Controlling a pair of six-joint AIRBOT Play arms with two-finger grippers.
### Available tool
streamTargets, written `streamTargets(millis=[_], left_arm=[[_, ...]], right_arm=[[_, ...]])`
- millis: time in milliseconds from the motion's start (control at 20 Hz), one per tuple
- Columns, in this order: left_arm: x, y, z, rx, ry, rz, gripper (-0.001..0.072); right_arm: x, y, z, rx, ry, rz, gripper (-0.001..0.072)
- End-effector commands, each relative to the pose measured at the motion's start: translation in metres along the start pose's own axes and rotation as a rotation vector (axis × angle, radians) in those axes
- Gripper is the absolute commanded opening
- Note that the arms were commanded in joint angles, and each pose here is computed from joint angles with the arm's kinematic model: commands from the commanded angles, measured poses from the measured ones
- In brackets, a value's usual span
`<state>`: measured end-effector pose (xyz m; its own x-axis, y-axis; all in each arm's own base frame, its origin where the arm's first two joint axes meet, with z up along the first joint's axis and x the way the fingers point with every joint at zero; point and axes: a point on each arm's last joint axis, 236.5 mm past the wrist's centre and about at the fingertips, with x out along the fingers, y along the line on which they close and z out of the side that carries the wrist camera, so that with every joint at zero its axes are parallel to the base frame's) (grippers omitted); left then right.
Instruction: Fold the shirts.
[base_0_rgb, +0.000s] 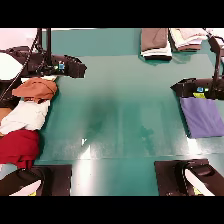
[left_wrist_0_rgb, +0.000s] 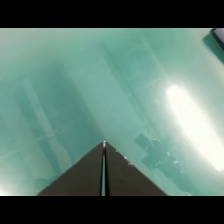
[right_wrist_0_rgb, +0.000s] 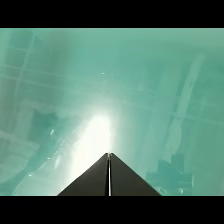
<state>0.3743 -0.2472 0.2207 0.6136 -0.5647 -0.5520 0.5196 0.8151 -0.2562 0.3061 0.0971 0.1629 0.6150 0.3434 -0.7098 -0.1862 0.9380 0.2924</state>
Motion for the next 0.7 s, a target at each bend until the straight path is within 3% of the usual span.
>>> streamTargets(millis=[0,650], left_arm=[[0.000,0.000,0.000,0.000,0.000,0.000,0.0021],[0.000,-0.003,0.014,-0.016,-0.061,-0.015,0.0021]], right_arm=[[0.000,0.002,0.004,-0.002,-0.015,0.005,0.0021],[0.000,0.001,0.018,-0.002,-0.076,0.003,0.0021]])
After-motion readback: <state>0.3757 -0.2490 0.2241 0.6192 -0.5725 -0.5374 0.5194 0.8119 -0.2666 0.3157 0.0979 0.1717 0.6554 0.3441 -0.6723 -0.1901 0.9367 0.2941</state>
